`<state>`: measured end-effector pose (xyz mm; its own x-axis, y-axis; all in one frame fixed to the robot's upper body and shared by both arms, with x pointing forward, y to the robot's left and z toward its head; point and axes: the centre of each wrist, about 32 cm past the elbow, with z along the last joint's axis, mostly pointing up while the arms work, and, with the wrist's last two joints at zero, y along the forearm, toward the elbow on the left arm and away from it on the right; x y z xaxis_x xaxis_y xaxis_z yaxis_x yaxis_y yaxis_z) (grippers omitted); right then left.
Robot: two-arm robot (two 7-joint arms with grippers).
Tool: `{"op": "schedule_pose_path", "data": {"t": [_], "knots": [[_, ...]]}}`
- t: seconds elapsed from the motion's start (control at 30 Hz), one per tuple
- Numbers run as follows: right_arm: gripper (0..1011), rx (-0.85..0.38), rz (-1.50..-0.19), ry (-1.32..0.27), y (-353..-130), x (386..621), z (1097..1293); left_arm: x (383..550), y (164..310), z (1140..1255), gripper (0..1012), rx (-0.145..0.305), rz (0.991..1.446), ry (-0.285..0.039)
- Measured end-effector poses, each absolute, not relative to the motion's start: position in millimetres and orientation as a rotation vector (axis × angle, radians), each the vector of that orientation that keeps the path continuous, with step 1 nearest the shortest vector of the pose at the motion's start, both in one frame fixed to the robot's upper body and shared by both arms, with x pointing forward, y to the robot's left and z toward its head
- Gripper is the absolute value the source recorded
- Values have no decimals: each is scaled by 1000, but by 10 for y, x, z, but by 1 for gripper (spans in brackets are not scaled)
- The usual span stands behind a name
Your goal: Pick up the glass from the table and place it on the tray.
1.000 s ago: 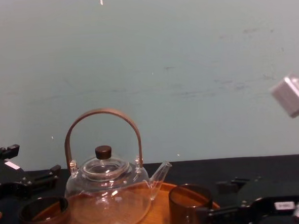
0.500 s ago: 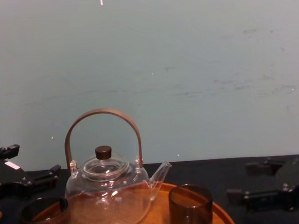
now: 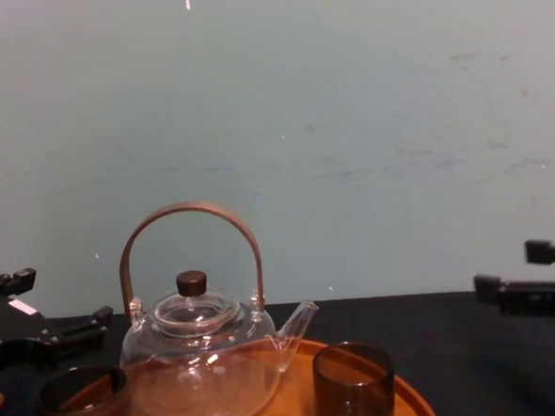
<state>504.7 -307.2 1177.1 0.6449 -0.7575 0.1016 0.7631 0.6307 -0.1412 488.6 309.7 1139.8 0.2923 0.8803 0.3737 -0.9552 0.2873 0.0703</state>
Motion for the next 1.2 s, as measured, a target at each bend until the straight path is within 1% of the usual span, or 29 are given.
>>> {"op": "schedule_pose_path", "data": {"t": [0.23,0.33,0.6,0.87,1.2], "knots": [[1002,-156,-1003,-70,-3091,4965,11705,4886,3097,11398,1001,305,1248,-285],[1002,-155,-1033,-83,-3097,4918,11656,4886,3096,11398,1001,304,1248,-285],[1002,-152,-1056,-94,-3105,4829,11508,4886,3097,11398,1001,304,1248,-285],[1002,-142,-1050,-71,-3101,4808,11352,4886,3097,11398,1001,304,1248,-285],[1002,-135,-1055,-62,-3084,4824,11309,4886,3097,11398,1001,304,1248,-285]]}}
